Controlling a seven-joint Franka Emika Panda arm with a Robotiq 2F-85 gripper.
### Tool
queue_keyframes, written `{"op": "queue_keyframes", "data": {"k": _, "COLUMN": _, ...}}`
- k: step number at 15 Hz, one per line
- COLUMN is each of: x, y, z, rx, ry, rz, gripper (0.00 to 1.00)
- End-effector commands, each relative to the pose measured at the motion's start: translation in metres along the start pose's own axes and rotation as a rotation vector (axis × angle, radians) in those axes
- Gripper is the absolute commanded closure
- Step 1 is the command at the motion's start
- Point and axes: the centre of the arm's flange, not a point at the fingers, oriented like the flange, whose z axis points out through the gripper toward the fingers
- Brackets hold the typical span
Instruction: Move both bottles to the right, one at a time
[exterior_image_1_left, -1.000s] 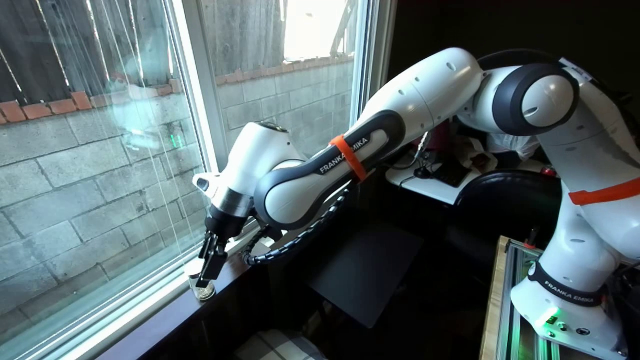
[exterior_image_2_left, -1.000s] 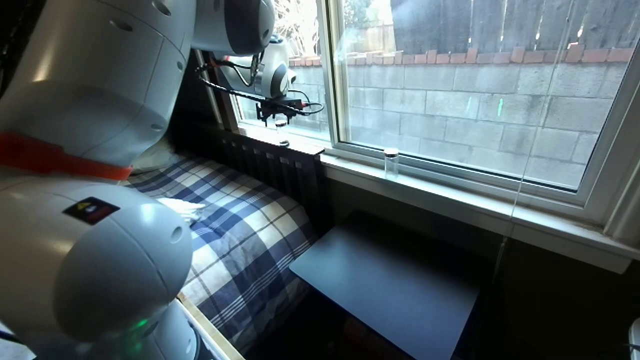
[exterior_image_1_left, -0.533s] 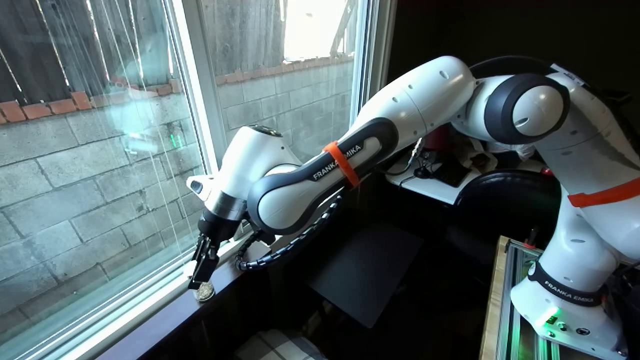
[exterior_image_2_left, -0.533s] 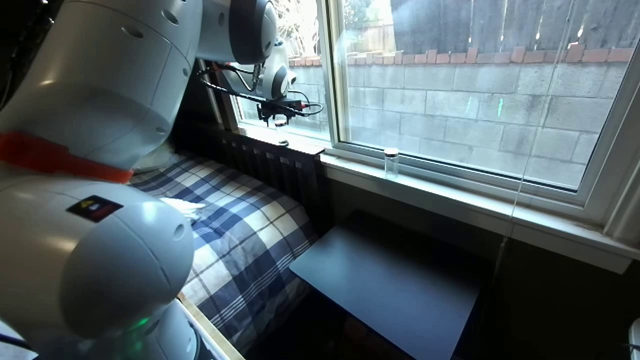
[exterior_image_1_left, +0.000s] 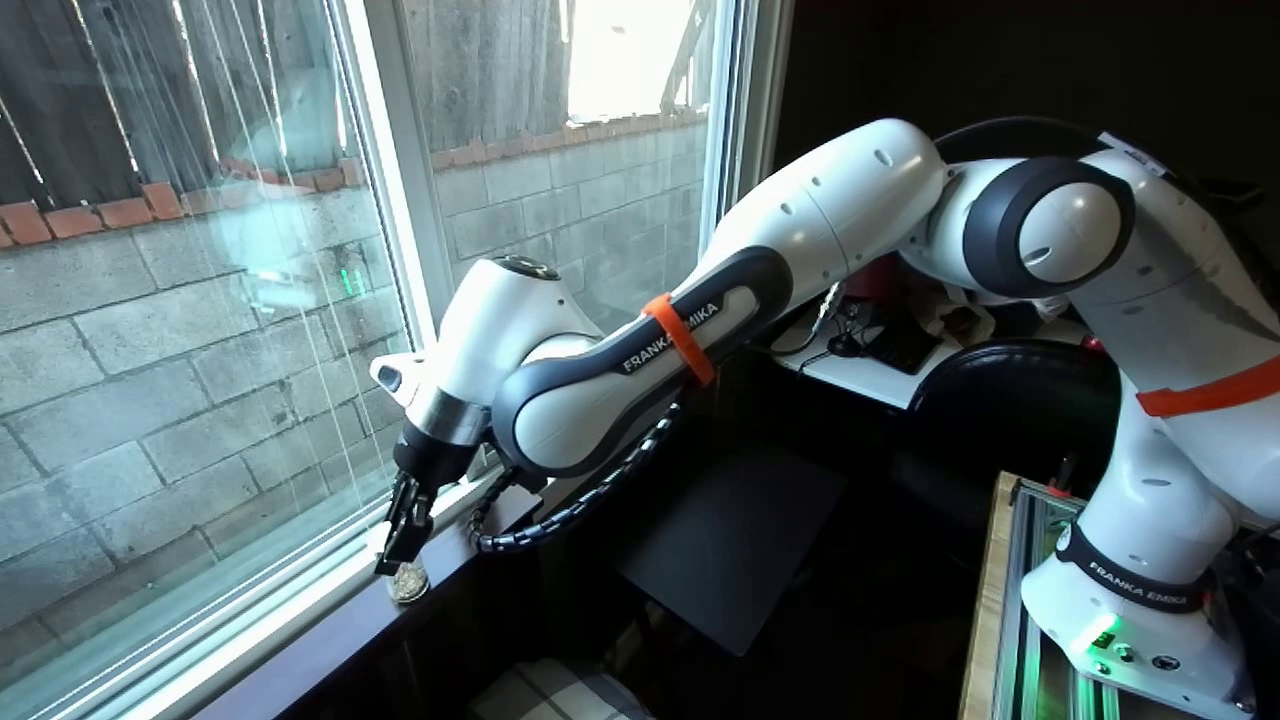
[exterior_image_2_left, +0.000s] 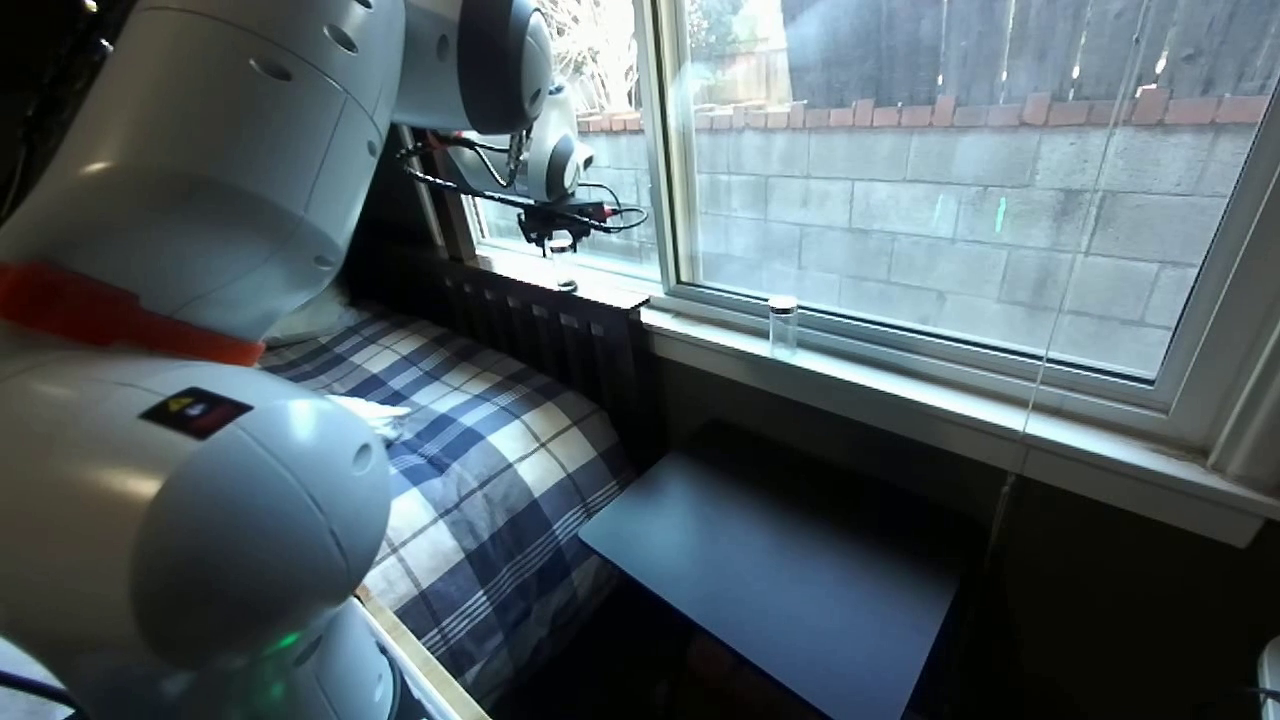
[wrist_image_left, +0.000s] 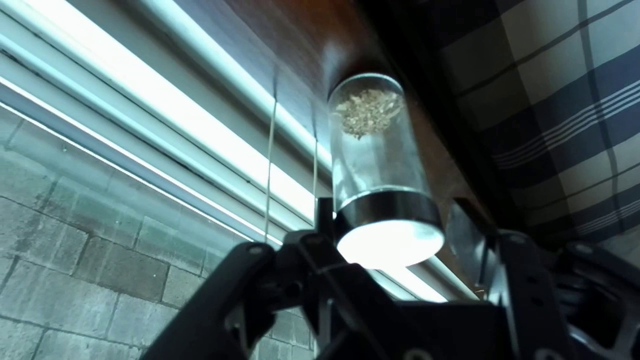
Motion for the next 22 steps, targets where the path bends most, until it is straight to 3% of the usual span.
{"op": "queue_keyframes", "data": {"k": 1, "x": 0.008, "y": -0.005, "z": 0.001, "rx": -0.007, "ry": -0.033, "rz": 0.01, "gripper": 0.71}}
{"op": "queue_keyframes", "data": {"k": 3, "x": 0.013, "y": -0.006, "z": -0.016, "rx": -0.019, "ry": -0.064, "rz": 0.039, "gripper": 0.75}}
{"op": "queue_keyframes", "data": {"k": 9, "x": 0.011, "y": -0.001, "z": -0.121, "rx": -0.144, "ry": -0.153, "rz": 0.149, "gripper": 0.75}}
{"op": "queue_keyframes", "data": {"k": 16, "x": -0.078, "y": 0.008, "z": -0.194, "rx": -0.105, "ry": -0.15, "rz": 0.353, "gripper": 0.75}}
{"op": "queue_keyframes", "data": {"k": 20, "x": -0.128, "y": 0.035, "z": -0.224, "rx": -0.191, "ry": -0.076, "rz": 0.429, "gripper": 0.75}}
{"op": "queue_keyframes", "data": {"k": 22, "x": -0.155, "y": 0.049, "z": -0.244, "rx": -0.27, "ry": -0.043, "rz": 0.454, "gripper": 0.75}}
